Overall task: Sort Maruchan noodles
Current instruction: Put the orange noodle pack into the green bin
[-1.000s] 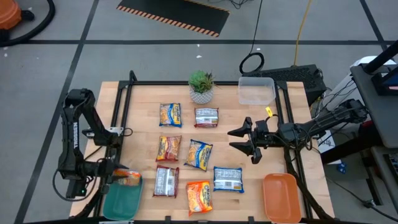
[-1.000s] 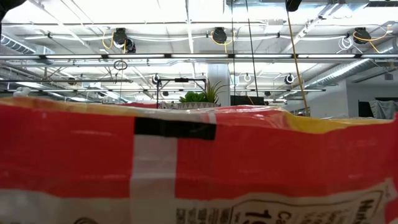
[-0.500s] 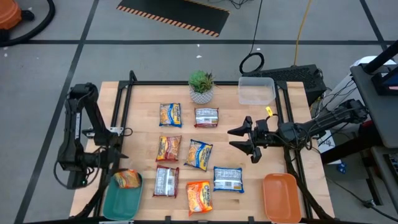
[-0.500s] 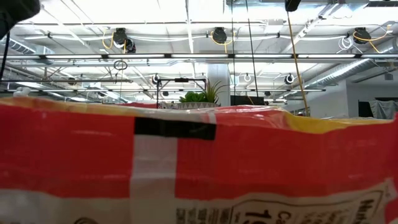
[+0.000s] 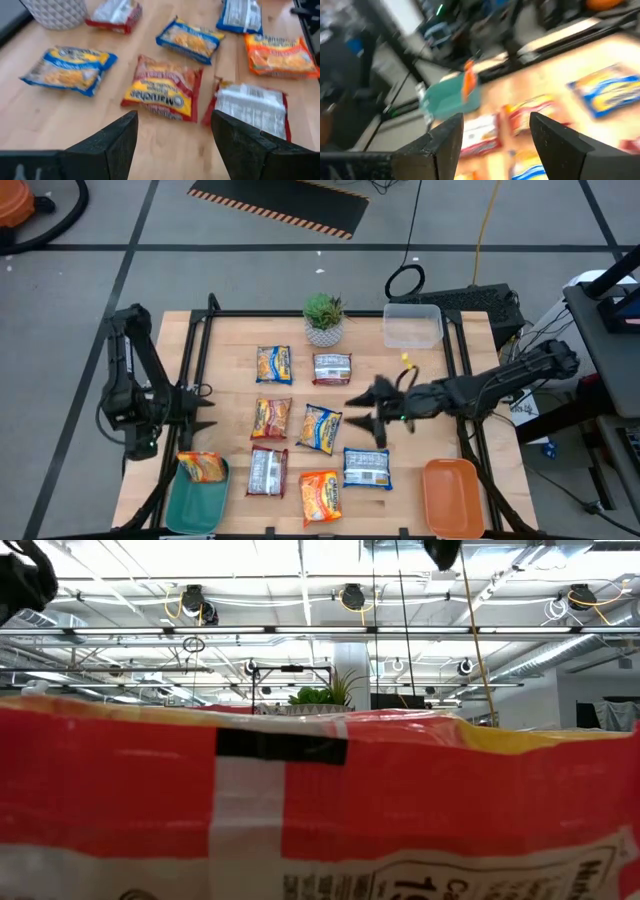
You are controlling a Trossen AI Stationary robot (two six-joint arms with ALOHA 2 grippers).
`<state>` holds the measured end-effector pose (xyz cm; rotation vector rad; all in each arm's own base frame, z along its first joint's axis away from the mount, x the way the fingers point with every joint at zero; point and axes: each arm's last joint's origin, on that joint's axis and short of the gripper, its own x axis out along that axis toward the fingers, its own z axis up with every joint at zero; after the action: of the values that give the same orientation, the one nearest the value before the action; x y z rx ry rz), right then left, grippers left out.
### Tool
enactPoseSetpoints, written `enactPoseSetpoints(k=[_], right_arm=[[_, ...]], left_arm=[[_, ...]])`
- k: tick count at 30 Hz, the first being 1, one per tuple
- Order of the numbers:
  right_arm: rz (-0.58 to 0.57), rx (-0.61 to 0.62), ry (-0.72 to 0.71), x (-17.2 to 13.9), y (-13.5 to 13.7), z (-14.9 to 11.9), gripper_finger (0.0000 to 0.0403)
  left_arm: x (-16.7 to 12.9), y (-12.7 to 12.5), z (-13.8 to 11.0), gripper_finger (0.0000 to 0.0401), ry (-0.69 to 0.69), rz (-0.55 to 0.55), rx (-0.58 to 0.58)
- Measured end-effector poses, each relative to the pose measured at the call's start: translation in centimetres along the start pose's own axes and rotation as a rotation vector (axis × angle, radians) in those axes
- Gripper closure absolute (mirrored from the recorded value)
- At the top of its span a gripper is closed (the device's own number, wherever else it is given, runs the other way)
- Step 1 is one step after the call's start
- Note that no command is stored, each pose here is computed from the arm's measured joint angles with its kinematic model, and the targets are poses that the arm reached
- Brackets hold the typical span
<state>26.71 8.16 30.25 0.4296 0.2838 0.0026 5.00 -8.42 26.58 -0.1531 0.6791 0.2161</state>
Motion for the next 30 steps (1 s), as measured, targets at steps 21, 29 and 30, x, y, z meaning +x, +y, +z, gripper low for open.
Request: enactPoseSetpoints(k=[21, 29, 30], right_arm=[[0.145, 0.147, 0.660, 9.0, 1.1, -6.4, 0.0179], [0.146, 0.196, 0.807, 11.1, -0.1, -9.7, 0.0179], [0.149, 0.191, 0.806, 11.3, -0.1, -9.9, 0.0179]], left_arm=[[1.2, -3.7, 6.5, 0.0146, -0.226, 0.067, 0.131], [2.6, -4.0, 6.7, 0.0146, -0.200, 0.145, 0.201], [2.6, -4.0, 6.8, 0.0146, -0.200, 0.150, 0.203]])
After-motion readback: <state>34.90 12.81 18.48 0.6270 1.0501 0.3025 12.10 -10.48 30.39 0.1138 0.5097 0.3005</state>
